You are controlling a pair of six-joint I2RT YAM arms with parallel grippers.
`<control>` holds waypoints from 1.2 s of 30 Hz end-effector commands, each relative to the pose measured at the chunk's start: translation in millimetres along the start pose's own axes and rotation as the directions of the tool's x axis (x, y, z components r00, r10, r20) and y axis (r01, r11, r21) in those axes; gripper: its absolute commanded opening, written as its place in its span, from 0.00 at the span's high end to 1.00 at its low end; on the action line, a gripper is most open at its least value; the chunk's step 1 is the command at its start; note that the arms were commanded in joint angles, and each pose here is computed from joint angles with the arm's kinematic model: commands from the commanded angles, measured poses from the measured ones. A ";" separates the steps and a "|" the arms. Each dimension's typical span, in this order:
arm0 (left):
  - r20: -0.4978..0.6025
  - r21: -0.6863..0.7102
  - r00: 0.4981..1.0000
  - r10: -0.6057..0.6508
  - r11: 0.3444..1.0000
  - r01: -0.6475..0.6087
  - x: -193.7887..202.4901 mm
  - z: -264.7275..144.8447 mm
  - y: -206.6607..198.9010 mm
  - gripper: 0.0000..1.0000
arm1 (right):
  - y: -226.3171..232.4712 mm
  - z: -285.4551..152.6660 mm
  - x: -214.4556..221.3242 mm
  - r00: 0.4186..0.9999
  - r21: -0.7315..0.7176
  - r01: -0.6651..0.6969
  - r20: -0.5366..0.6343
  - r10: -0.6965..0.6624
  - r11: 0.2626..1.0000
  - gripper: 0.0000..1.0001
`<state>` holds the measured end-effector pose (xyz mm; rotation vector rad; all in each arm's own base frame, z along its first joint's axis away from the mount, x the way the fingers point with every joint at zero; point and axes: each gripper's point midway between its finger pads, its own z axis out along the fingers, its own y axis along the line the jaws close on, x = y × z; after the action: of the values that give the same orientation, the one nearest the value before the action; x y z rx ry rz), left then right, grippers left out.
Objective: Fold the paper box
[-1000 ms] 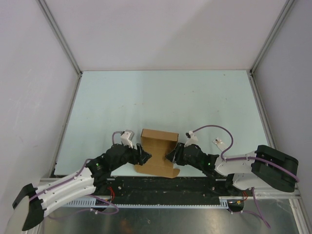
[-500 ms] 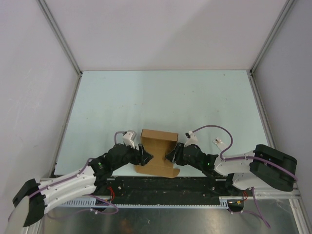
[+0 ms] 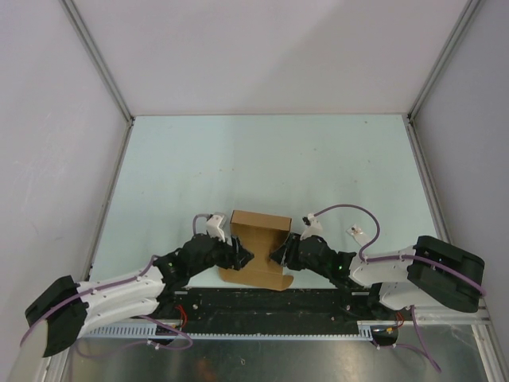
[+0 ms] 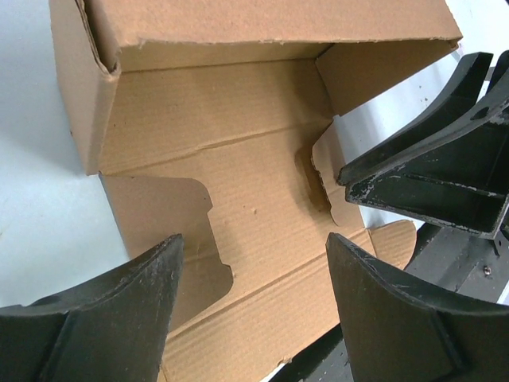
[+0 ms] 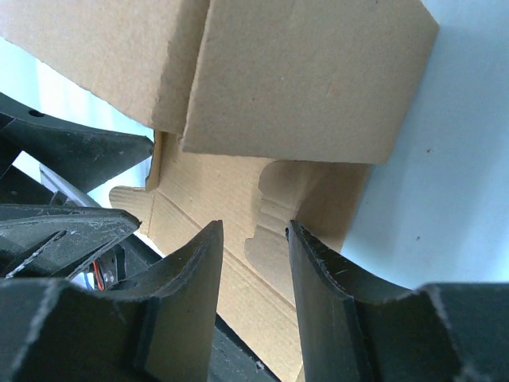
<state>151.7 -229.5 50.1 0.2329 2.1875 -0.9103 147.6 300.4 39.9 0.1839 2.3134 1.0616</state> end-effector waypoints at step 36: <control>-0.100 -0.260 0.959 -0.264 0.938 0.231 20.0 -71.2 12.2 0.25 | -22.4 -94.5 21.7 1.000 0.234 -0.021 -0.006 0.023 0.972 0.34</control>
<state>117.4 -179.3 74.6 0.0072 2.3790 -0.7741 82.5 240.6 64.1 0.2055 2.4349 0.9013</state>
